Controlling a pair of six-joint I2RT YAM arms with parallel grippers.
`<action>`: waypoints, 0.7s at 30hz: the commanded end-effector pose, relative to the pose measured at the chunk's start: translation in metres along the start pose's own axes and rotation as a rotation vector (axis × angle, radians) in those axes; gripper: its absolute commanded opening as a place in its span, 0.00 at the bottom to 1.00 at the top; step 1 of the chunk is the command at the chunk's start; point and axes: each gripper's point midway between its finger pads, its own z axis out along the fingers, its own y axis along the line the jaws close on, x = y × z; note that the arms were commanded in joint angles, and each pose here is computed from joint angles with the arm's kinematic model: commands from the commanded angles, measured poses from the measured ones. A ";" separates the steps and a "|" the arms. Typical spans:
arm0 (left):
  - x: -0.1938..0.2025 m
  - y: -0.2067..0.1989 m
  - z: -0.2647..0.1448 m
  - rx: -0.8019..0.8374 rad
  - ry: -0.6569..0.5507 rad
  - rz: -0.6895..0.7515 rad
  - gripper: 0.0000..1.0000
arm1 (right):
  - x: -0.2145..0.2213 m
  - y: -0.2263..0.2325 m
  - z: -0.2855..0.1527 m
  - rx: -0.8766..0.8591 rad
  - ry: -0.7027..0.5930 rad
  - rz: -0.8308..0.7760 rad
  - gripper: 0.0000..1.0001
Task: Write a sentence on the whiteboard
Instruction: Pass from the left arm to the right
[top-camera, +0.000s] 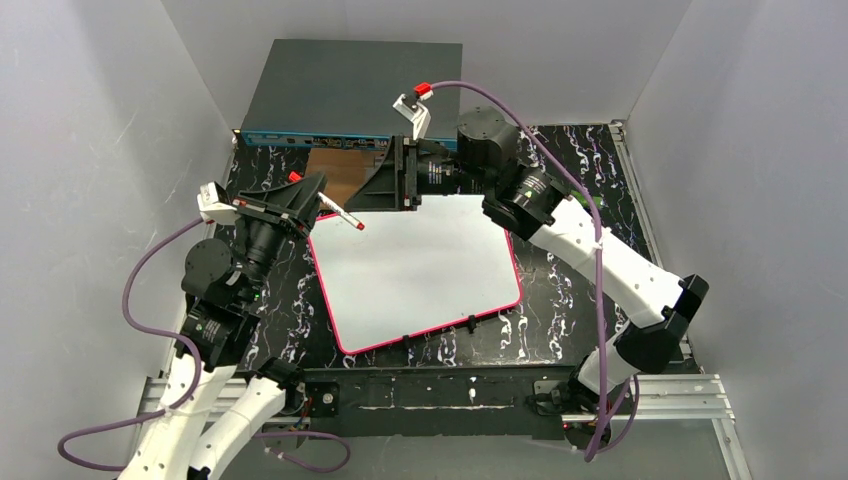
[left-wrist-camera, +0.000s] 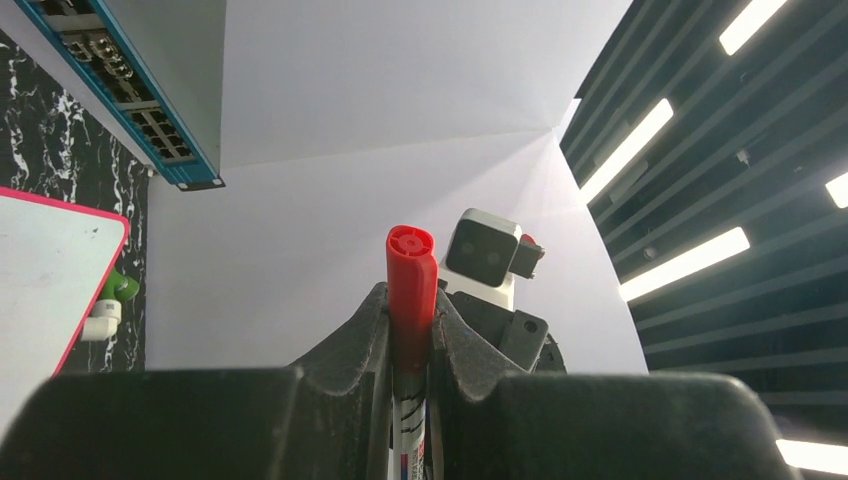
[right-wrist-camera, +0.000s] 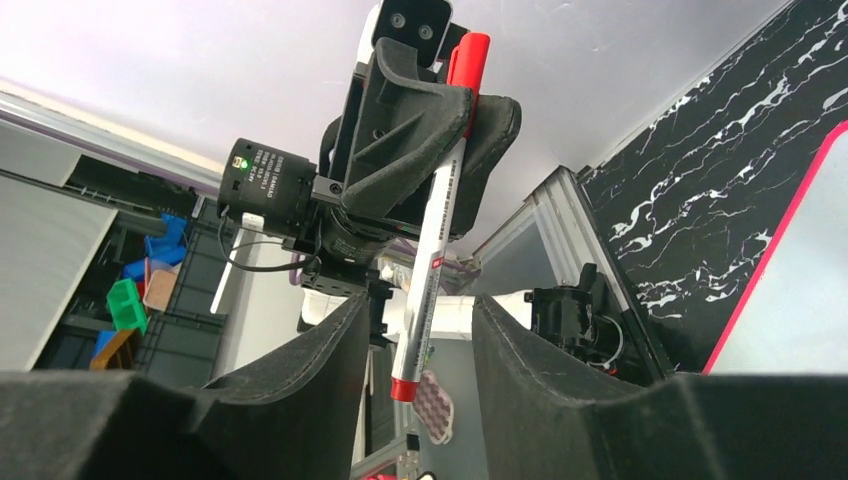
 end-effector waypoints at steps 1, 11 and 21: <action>-0.001 -0.014 -0.009 0.001 -0.001 0.002 0.00 | -0.006 0.027 -0.003 -0.066 -0.007 -0.022 0.49; 0.008 -0.018 -0.014 0.014 0.052 0.003 0.00 | 0.013 0.031 0.017 -0.082 0.092 0.012 0.36; 0.021 -0.025 -0.017 0.026 0.129 0.027 0.00 | 0.023 0.031 0.028 -0.091 0.155 0.059 0.17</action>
